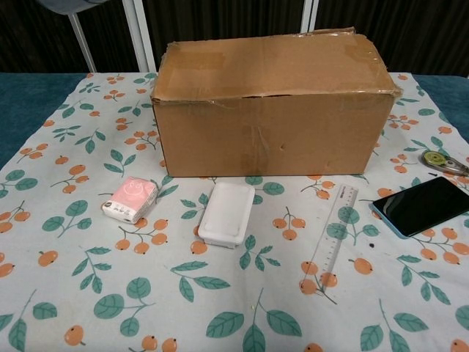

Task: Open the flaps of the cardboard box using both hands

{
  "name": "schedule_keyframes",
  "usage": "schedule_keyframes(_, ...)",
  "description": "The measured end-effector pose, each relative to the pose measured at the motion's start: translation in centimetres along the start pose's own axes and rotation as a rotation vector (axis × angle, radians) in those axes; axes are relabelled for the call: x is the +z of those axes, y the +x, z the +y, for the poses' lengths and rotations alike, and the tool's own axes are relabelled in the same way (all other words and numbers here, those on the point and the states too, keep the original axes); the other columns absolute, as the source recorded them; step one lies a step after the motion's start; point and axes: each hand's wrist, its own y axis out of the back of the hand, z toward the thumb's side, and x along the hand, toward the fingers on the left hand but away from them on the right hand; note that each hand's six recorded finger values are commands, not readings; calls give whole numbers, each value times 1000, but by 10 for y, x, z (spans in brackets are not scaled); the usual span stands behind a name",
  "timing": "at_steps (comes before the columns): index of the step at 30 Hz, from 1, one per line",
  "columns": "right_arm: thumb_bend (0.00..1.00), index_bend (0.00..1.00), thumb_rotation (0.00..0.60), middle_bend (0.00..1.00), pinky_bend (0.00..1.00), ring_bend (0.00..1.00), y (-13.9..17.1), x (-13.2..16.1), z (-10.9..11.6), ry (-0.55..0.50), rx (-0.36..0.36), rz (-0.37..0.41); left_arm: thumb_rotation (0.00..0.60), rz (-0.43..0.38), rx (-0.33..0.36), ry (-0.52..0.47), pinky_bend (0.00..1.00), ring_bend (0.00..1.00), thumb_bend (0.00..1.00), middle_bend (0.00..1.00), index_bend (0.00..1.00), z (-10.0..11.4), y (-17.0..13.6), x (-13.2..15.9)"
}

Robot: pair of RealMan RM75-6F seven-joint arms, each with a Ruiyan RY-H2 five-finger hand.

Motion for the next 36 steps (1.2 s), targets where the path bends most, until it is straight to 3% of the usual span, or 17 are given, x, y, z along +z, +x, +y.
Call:
schedule_keyframes(3, 209, 0, 600, 0, 212, 0, 0, 0, 0, 3, -4, 3, 600, -28, 14, -34, 66, 0, 440, 0, 0, 6, -15, 0)
schedule_keyframes(8, 212, 0, 600, 0, 212, 0, 1, 0, 1, 14, -8, 7, 600, -42, 47, -92, 48, 0, 176, 0, 0, 17, -53, -8)
schedule_keyframes(11, 211, 0, 600, 0, 212, 0, 1, 1, 0, 21, -8, 10, 600, -12, 64, -130, 38, 0, 95, 0, 0, 19, -88, -27)
schedule_keyframes(22, 210, 0, 600, 0, 212, 0, 1, 0, 4, 62, -42, 14, 600, 317, 15, -192, 5, 0, 0, 0, 0, -23, -261, -157)
schedule_keyframes(27, 201, 0, 600, 0, 212, 0, 0, 1, 5, 78, -54, 23, 600, 392, -27, -243, 0, 0, 0, 0, 0, -47, -328, -178)
schedule_keyframes(32, 199, 0, 600, 0, 212, 0, 1, 2, 4, 102, -61, 32, 600, 420, -44, -239, 0, 0, 0, 0, 0, -67, -377, -183)
schedule_keyframes(36, 199, 0, 600, 0, 212, 0, 1, 3, 4, 128, -69, 41, 600, 446, -79, -249, 0, 0, 0, 0, 0, -95, -414, -182)
